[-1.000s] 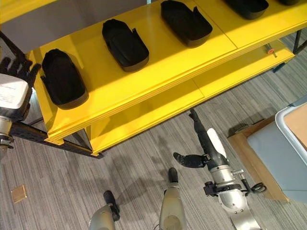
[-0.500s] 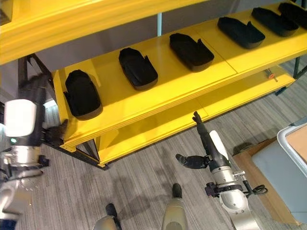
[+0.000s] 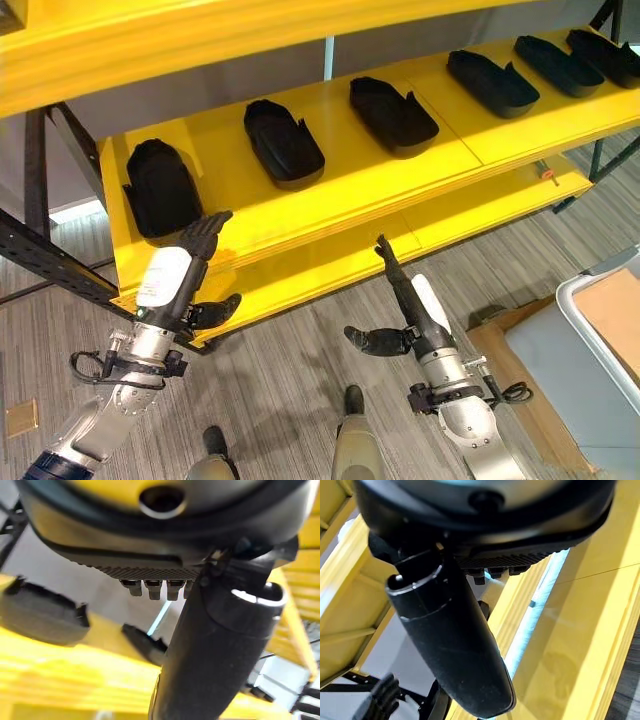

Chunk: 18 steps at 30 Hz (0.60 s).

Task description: Move parts from the plastic box to the shelf.

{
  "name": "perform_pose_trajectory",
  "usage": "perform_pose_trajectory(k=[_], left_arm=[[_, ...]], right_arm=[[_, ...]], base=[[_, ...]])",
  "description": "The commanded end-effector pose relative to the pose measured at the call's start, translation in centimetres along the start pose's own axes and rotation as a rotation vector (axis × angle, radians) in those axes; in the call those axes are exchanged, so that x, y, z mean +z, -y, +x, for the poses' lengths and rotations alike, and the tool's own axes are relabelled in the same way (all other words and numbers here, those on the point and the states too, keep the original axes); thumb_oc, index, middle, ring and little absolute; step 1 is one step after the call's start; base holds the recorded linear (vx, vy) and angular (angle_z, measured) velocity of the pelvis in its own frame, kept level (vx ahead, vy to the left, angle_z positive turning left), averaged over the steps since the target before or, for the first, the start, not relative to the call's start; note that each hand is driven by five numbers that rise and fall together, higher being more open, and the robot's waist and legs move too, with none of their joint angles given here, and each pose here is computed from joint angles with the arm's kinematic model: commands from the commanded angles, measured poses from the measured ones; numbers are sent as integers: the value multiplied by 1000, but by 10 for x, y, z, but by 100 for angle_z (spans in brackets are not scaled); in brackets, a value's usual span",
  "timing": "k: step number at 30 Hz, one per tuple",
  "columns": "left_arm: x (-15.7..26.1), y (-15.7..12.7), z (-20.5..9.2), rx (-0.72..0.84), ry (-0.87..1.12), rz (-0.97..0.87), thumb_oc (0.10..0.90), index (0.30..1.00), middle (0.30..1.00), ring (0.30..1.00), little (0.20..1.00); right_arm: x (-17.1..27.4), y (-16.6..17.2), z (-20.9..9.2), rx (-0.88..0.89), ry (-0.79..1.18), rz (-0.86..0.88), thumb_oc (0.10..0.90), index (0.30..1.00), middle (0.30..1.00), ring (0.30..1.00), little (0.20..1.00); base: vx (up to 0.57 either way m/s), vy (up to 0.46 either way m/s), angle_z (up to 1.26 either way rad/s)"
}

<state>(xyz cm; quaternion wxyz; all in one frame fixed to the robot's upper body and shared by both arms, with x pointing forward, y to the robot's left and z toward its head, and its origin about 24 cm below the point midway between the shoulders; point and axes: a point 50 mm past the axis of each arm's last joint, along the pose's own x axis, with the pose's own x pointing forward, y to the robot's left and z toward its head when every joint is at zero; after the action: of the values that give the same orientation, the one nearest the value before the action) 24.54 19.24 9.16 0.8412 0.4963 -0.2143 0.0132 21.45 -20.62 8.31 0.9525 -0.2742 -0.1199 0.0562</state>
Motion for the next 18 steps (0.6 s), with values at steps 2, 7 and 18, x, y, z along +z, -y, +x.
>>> perform_pose_trajectory(k=[2,7,18], left_arm=[[10,-43,23,249,95,65,900,1000,1000,1000,1000],[-3,-44,12,271,24,103,900,1000,1000,1000,1000],[-20,-55,-1,336,-53,182,900,1000,1000,1000,1000]], right_arm=[[58,23,19,-128,328,5,900,1000,1000,1000,1000],[61,24,21,-143,344,-2,900,1000,1000,1000,1000],[61,27,20,-161,346,-4,900,1000,1000,1000,1000]], base=[[-28,-42,10],[-10,-17,2],[0,-5,3]])
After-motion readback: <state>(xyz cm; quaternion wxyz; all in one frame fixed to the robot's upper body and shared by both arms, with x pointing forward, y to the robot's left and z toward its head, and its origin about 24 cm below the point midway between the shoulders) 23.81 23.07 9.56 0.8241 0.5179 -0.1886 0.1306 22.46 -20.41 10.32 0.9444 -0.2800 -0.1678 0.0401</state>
